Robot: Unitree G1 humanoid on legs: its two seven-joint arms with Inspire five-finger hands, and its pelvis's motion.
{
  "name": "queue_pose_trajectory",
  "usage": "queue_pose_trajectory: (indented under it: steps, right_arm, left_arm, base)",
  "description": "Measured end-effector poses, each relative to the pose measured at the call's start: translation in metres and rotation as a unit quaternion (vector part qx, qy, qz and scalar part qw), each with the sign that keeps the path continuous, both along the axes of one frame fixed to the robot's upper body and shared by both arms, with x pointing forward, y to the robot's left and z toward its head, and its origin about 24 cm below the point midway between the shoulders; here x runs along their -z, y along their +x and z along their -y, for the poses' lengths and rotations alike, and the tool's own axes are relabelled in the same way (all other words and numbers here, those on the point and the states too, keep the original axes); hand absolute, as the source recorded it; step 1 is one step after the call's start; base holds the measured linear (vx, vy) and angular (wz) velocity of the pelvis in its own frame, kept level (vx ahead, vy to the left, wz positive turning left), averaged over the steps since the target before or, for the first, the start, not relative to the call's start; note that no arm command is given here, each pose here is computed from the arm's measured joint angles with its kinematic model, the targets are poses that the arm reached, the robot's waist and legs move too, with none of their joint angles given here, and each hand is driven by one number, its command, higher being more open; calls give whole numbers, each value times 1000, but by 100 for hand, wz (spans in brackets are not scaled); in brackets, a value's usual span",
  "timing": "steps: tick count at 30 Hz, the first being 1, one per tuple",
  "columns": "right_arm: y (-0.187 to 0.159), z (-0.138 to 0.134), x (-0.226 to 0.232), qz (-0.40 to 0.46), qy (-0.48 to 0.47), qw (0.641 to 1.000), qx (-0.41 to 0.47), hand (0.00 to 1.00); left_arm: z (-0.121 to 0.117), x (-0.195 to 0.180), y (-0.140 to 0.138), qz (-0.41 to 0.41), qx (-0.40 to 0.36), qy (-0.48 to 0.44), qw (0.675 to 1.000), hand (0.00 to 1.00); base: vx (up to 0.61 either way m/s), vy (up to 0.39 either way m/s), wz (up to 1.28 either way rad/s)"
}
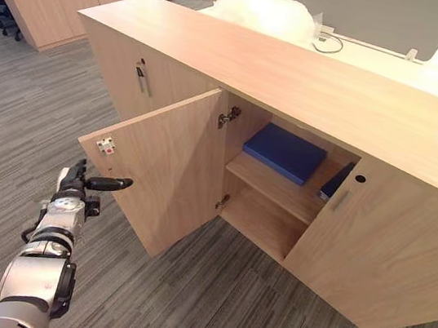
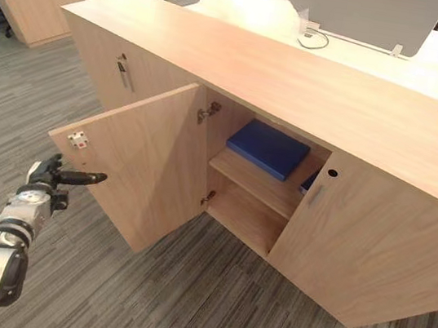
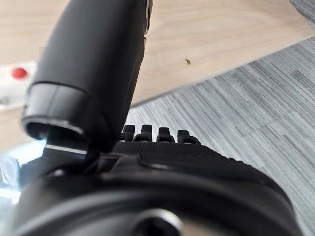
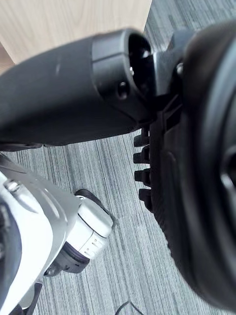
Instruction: Walk over to the cabinet, pick up the folder, carry it to the office cabinet, place the folder inside the office cabinet, then close the office cabinet door
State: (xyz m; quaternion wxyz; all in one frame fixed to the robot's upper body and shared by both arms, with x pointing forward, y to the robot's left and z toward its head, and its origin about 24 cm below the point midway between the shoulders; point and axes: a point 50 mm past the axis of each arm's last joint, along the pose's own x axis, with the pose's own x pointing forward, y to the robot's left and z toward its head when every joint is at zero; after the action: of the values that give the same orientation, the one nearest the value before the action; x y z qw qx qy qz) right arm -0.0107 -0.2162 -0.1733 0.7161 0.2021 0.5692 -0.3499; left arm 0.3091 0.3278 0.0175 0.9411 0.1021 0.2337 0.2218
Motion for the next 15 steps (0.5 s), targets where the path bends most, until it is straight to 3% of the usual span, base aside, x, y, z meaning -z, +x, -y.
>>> queue_pose_trajectory:
  steps: [9, 12, 15]
  right_arm:
    - [2, -1, -1, 9, -5, 999, -51, 100]
    - [3, -2, -1, 10, -5, 998, -69, 100]
    - [4, -3, -1, 11, -5, 997, -78, 100]
  left_arm:
    - [13, -12, 16, -57, 119, 130, 983, 100]
    - [20, -15, 21, -76, 158, 204, 963, 100]
    - [32, -20, 26, -94, 224, 308, 920, 100]
  base:
    - [-89, 17, 10]
    - [0, 37, 15]
    - [15, 51, 24]
